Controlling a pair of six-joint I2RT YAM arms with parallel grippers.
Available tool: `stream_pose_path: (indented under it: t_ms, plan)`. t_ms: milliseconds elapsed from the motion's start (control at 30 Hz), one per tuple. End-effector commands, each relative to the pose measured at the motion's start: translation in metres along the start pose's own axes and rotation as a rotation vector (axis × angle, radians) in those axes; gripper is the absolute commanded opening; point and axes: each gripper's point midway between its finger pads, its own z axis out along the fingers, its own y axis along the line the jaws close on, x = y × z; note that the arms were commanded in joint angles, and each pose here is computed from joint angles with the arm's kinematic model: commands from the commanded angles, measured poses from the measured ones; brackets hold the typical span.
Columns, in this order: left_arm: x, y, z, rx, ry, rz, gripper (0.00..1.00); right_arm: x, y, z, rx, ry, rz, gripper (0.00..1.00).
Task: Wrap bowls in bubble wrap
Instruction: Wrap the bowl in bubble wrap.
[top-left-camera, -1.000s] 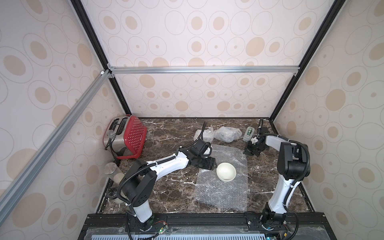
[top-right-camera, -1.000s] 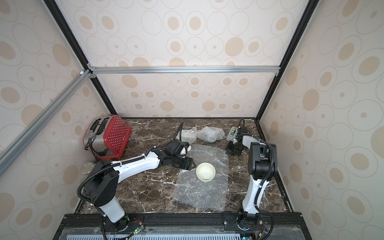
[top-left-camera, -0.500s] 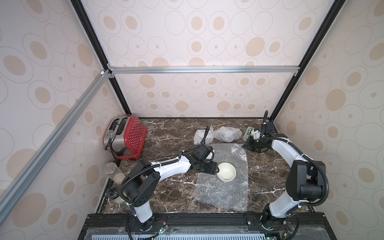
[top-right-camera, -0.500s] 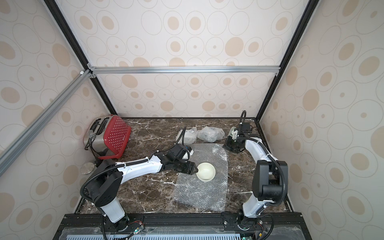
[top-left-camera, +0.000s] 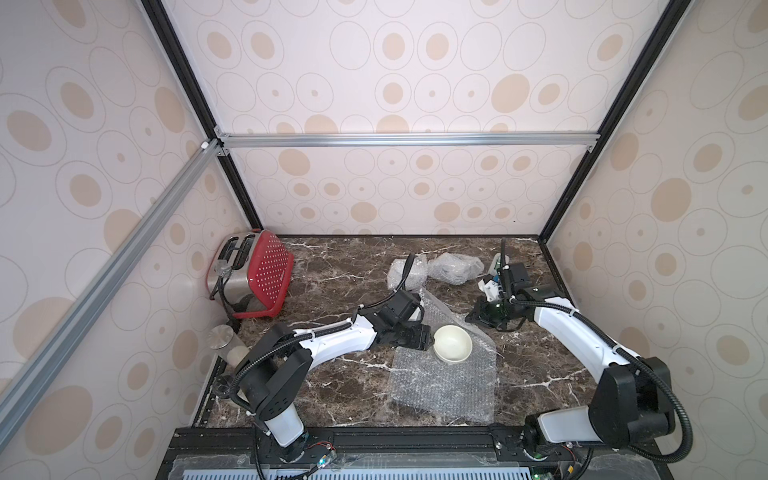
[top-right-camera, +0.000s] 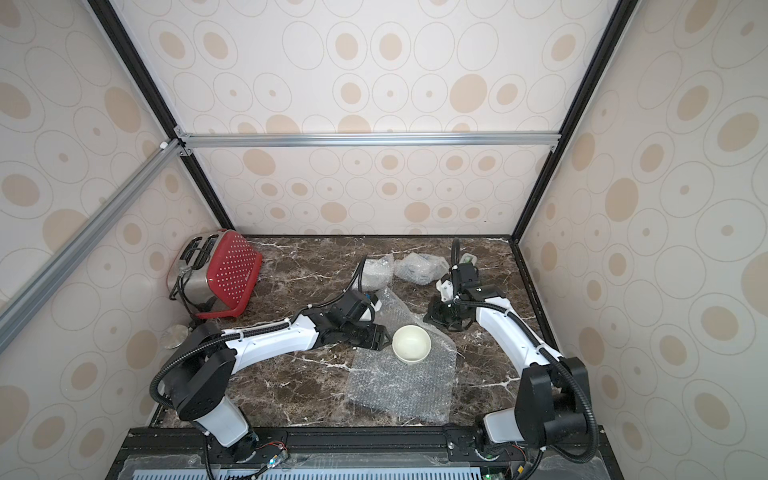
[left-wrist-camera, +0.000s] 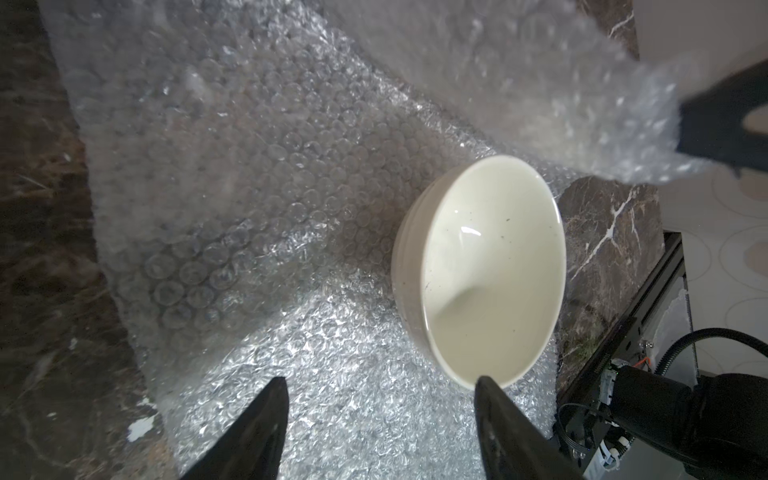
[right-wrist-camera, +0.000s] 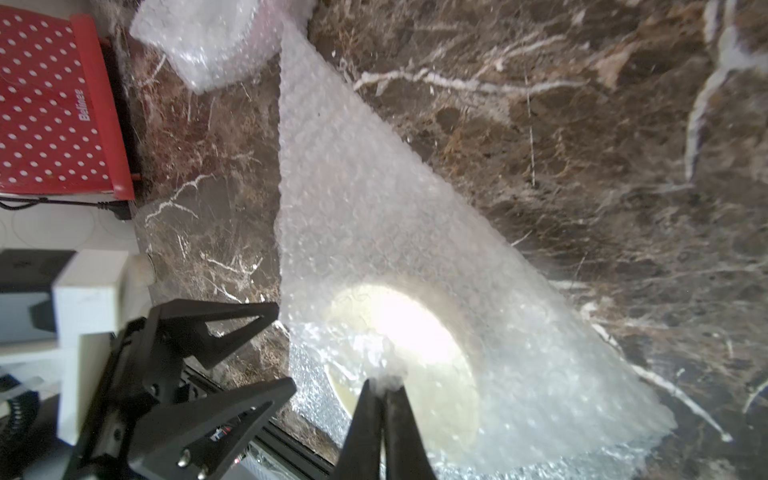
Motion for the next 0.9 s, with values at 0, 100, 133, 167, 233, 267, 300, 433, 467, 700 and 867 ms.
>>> stream_pose_path:
  t_ms: [0, 100, 133, 167, 233, 267, 300, 433, 467, 700, 867]
  plan:
    - [-0.013, -0.007, -0.012, 0.005, -0.072, -0.001, 0.70, 0.029, -0.008, 0.003, 0.051, 0.066, 0.023, 0.07]
    - [-0.016, -0.010, -0.017, 0.015, -0.092, 0.000, 0.72, 0.045, -0.006, 0.011, 0.054, 0.094, 0.017, 0.07]
    - [-0.017, -0.011, -0.017, 0.017, -0.096, 0.000, 0.75, 0.049, -0.006, 0.014, 0.056, 0.102, 0.017, 0.07]
    - [-0.017, -0.012, -0.018, 0.024, -0.096, -0.003, 0.76, 0.053, -0.006, 0.017, 0.058, 0.108, 0.012, 0.07]
    - [-0.018, -0.015, -0.018, 0.041, -0.099, -0.016, 0.77, 0.059, -0.009, 0.024, 0.080, 0.122, 0.009, 0.07]
    - [-0.017, -0.016, -0.017, 0.052, -0.097, -0.023, 0.77, 0.061, -0.011, 0.027, 0.090, 0.130, 0.009, 0.07]
    - [-0.016, -0.018, -0.015, 0.061, -0.092, -0.027, 0.78, 0.063, -0.010, 0.030, 0.087, 0.139, 0.006, 0.07]
    - [-0.013, -0.024, -0.011, 0.084, -0.079, -0.037, 0.80, 0.066, -0.003, 0.044, 0.077, 0.162, -0.012, 0.07]
    - [-0.013, -0.024, -0.009, 0.082, -0.078, -0.040, 0.80, 0.066, -0.002, 0.048, 0.077, 0.169, -0.011, 0.07]
    - [-0.012, -0.011, 0.004, 0.009, -0.055, -0.082, 0.81, 0.065, -0.003, 0.055, 0.086, 0.181, -0.017, 0.08]
    - [-0.011, -0.019, 0.019, 0.039, -0.031, -0.098, 0.80, 0.067, -0.006, 0.057, 0.092, 0.187, -0.014, 0.08]
